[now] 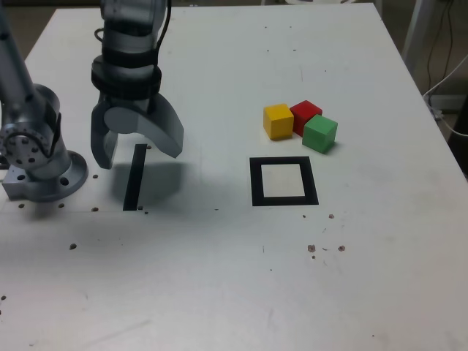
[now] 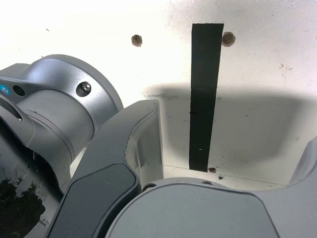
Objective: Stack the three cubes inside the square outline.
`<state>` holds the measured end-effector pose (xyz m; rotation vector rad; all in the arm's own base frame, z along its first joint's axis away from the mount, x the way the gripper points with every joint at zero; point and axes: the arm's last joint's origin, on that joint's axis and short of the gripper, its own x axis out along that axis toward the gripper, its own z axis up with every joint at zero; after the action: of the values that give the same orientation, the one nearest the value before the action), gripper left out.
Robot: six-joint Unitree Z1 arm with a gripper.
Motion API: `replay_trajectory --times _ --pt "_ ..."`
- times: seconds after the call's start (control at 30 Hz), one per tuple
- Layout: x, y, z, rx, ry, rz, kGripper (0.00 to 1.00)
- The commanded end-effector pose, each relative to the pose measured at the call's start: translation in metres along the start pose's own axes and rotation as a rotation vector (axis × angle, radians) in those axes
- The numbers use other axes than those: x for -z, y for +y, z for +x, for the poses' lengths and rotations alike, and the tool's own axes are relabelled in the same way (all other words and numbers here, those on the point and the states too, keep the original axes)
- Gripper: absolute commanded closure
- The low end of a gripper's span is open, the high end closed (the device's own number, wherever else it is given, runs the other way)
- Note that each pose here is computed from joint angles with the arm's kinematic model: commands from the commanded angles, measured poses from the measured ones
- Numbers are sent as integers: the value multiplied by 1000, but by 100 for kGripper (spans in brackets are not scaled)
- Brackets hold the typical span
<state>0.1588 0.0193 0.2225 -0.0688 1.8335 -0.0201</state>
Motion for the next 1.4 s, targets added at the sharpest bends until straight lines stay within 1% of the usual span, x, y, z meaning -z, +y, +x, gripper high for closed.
replay_trajectory --times 0.0,0.43,0.57,0.67,0.8,0.97,1.1,1.27,1.37 --pt "-1 0 0 -1 1 1 1" --pt "-1 0 0 1 2 1 1" --pt "-2 0 -1 4 -5 0 1" --pt "-6 -1 -4 0 -20 -1 1" --pt "-24 -7 -19 -18 -40 4 0" --pt "-49 -16 -40 -36 -44 9 0" --pt "-66 -23 -55 -35 -52 3 0" --pt "-87 -28 -71 -24 -81 -19 0" --pt "-106 -31 -83 -23 -93 -36 0"
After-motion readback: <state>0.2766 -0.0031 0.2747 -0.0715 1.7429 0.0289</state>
